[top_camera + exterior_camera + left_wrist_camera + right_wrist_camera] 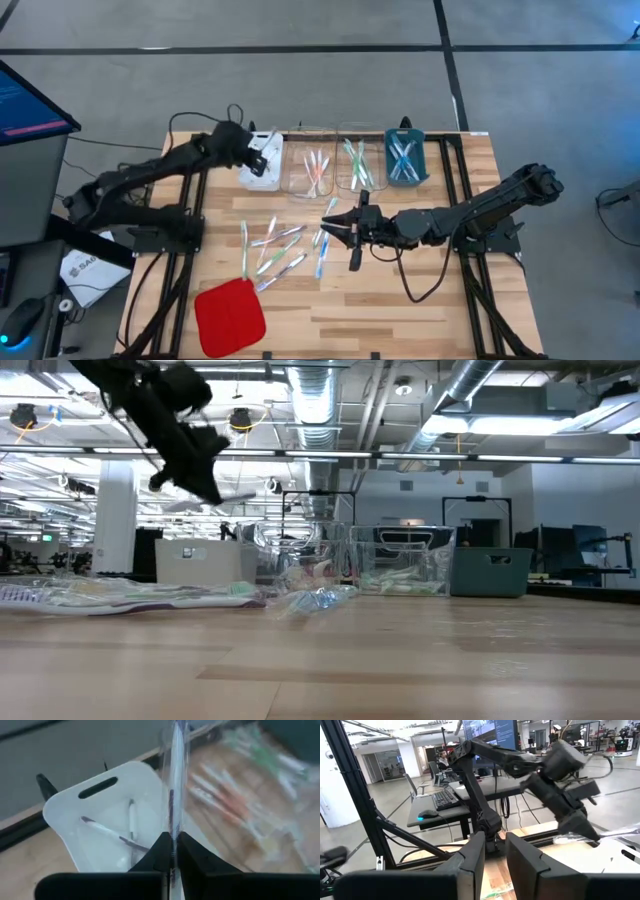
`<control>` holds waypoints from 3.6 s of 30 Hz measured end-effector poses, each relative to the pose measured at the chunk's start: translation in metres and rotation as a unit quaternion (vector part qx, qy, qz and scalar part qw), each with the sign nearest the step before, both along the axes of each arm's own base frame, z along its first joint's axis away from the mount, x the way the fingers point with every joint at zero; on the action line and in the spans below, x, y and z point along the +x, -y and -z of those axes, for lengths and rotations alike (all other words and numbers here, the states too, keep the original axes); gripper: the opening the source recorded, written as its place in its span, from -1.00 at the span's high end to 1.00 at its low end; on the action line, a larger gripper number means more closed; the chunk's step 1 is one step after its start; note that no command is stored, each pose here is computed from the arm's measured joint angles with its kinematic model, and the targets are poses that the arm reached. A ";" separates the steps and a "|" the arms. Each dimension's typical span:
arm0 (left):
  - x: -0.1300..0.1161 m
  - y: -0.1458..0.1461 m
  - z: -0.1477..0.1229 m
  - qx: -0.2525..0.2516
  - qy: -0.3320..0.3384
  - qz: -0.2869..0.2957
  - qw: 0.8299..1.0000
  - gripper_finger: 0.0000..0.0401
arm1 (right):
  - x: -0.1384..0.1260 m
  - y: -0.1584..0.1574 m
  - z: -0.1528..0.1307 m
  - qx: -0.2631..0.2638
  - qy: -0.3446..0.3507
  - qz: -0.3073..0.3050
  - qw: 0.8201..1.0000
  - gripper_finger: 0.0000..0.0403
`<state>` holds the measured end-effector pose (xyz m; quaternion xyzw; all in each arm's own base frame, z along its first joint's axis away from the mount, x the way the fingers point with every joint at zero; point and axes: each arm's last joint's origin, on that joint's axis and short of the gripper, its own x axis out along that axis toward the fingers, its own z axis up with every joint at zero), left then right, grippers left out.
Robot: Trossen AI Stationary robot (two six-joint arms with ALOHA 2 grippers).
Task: Pick & Place Toothbrushes
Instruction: Put the violet toothbrush into the white bin
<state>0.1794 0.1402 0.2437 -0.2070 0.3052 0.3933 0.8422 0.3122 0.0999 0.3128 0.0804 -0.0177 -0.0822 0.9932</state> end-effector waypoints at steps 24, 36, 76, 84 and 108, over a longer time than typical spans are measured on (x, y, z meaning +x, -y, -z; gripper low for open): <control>0.013 -0.046 0.077 -0.115 -0.102 -0.015 0.988 0.97 | 0.000 0.000 0.001 -0.002 -0.005 0.000 1.000 0.64; 0.013 -0.047 0.076 -0.100 -0.107 -0.023 0.989 0.48 | 0.000 0.000 0.001 -0.002 -0.005 0.000 1.000 0.64; 0.024 0.173 0.053 -0.014 -0.022 0.269 0.963 0.54 | -0.003 -0.008 0.001 -0.003 -0.007 -0.013 1.000 0.64; 0.046 0.188 0.086 0.016 -0.068 0.285 0.956 0.54 | -0.003 -0.008 0.001 -0.003 -0.007 -0.013 1.000 0.64; 0.059 0.186 0.130 0.017 -0.148 0.279 0.949 0.67 | -0.003 -0.008 0.001 -0.002 -0.006 -0.013 1.000 0.64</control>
